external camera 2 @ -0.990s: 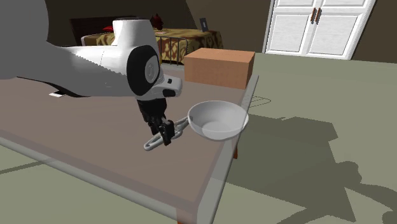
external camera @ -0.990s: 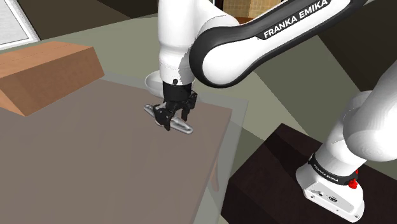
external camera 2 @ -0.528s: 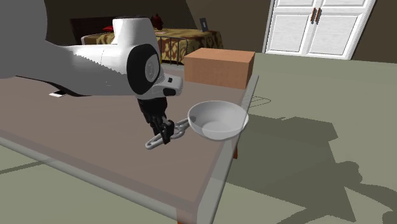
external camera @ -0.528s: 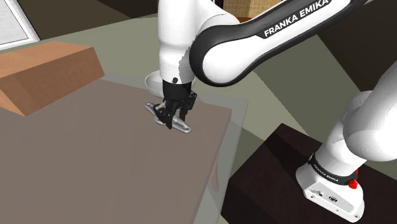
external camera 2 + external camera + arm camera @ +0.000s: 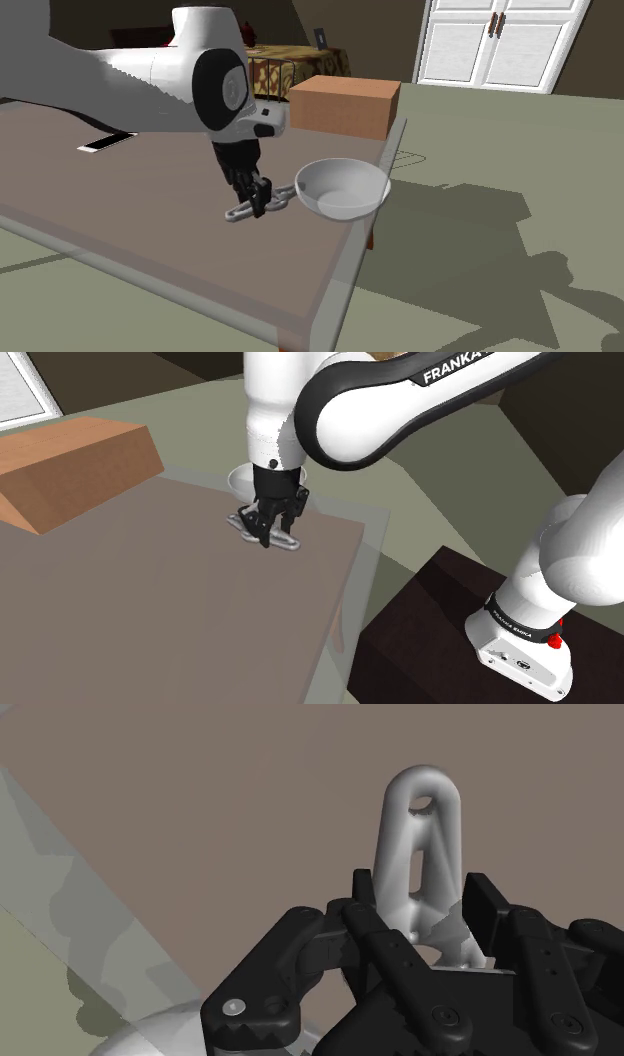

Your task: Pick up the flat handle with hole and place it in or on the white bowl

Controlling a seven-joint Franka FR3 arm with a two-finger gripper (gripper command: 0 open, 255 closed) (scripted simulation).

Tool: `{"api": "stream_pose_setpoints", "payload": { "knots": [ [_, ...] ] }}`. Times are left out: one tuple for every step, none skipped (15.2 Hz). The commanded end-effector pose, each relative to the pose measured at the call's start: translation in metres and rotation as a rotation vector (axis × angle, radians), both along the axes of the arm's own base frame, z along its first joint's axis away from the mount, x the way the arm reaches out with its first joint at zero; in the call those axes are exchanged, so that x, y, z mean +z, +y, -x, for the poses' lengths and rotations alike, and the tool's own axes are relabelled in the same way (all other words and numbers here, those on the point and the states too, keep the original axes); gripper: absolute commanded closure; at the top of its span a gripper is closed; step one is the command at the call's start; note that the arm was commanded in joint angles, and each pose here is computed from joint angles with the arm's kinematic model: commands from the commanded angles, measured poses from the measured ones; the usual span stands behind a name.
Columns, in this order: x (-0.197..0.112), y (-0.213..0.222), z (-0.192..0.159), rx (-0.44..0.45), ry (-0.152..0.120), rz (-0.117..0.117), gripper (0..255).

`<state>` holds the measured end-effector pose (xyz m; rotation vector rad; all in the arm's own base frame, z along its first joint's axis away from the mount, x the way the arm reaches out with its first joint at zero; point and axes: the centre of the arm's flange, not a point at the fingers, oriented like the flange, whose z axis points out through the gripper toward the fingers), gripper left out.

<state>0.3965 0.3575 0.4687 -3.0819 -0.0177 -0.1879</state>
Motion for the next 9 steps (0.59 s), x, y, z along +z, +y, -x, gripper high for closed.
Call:
{"api": "stream_pose_setpoints", "payload": {
  "knots": [
    [0.01, 0.0, 0.0, 0.0, 0.0, 0.0, 255],
    [0.015, 0.0, 0.0, 0.0, 0.0, 0.0, 255],
    [0.021, 0.0, 0.0, 0.0, 0.0, 0.0, 255],
    [0.026, 0.0, 0.0, 0.0, 0.0, 0.0, 255],
    [0.031, 0.0, 0.0, 0.0, 0.0, 0.0, 255],
    [0.036, 0.0, 0.0, 0.0, 0.0, 0.0, 255],
    [0.042, 0.0, 0.0, 0.0, 0.0, 0.0, 255],
    [0.047, 0.0, 0.0, 0.0, 0.0, 0.0, 255],
    [0.052, 0.0, 0.0, 0.0, 0.0, 0.0, 255]
  ]
}}
